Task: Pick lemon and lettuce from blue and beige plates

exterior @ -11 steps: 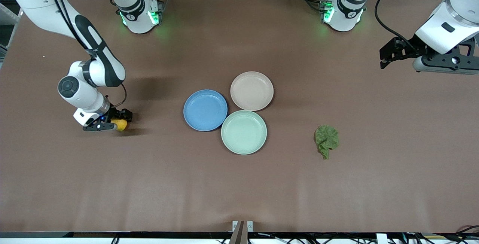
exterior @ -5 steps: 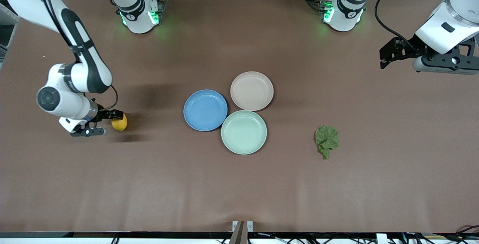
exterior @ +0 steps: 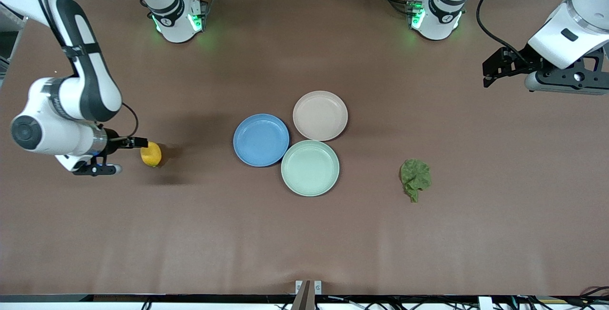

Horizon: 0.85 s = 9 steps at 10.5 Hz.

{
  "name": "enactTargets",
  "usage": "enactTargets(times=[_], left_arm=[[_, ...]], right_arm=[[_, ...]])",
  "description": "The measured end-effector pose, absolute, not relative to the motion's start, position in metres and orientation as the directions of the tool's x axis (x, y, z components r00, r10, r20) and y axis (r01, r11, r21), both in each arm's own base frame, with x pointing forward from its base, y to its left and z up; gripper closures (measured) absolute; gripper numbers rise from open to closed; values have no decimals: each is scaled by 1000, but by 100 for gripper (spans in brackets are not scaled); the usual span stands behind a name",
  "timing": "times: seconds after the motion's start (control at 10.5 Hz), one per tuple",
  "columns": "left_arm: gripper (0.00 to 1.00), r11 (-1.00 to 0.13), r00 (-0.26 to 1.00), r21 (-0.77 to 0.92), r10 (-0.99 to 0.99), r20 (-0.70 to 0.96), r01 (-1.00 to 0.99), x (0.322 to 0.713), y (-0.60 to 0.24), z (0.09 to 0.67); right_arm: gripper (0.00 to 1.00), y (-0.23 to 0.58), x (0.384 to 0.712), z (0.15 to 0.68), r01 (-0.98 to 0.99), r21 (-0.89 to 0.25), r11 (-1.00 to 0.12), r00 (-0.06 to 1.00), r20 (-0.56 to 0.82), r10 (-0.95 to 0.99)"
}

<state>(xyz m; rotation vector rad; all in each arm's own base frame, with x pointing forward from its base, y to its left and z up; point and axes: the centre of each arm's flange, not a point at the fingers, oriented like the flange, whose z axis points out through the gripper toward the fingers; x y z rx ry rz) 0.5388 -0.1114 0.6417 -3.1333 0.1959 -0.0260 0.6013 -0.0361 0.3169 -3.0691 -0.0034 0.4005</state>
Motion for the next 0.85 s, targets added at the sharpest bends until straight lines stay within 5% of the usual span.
enactTargets(times=[0.85], left_arm=[[0, -992, 992, -3, -124, 14, -124, 540, -111, 641]], right_arm=[[0, -37, 597, 500, 3, -23, -1000, 984, -175, 7]])
